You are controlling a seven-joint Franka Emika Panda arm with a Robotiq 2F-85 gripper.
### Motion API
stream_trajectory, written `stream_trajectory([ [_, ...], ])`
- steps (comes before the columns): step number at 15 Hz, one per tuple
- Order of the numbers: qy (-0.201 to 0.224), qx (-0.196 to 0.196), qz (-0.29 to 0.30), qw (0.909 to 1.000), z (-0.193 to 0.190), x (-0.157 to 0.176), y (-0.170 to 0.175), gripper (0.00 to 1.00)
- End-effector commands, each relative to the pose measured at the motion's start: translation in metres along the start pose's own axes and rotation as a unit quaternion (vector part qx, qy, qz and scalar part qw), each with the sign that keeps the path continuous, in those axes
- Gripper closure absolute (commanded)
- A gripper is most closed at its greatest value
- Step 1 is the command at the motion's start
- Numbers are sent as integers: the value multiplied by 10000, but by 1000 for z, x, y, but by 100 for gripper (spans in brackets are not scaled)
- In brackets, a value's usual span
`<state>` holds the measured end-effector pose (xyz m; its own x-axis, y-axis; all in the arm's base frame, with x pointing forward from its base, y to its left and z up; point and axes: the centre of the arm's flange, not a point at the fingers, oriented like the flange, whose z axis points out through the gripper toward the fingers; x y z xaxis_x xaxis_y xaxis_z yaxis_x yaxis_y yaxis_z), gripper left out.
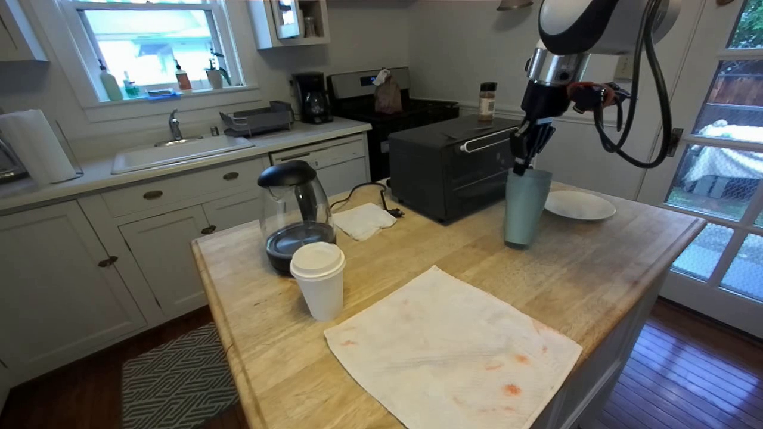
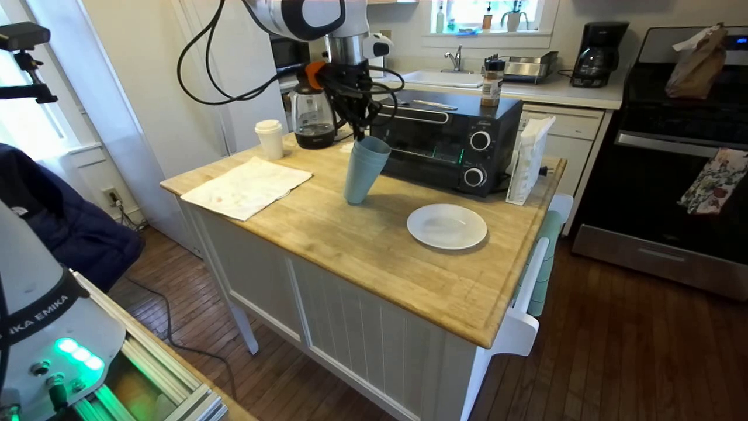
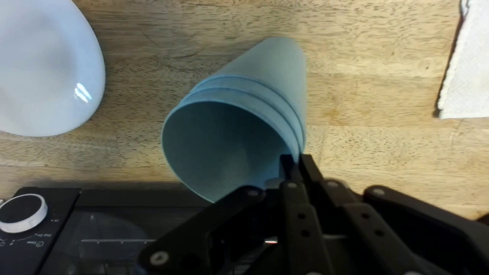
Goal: Stack the blue cups
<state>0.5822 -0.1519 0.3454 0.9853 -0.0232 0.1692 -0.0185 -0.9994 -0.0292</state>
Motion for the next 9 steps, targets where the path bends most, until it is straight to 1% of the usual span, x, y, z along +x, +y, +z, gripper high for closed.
stream_trajectory([
  [1, 44, -333, 51, 9994, 1, -13, -7, 99],
  [3, 117, -498, 51, 9987, 2, -15, -10, 99],
  [8, 231, -773, 101, 9967, 5, -17, -12, 99],
  [9, 233, -821, 118, 9963, 6, -17, -12, 76],
])
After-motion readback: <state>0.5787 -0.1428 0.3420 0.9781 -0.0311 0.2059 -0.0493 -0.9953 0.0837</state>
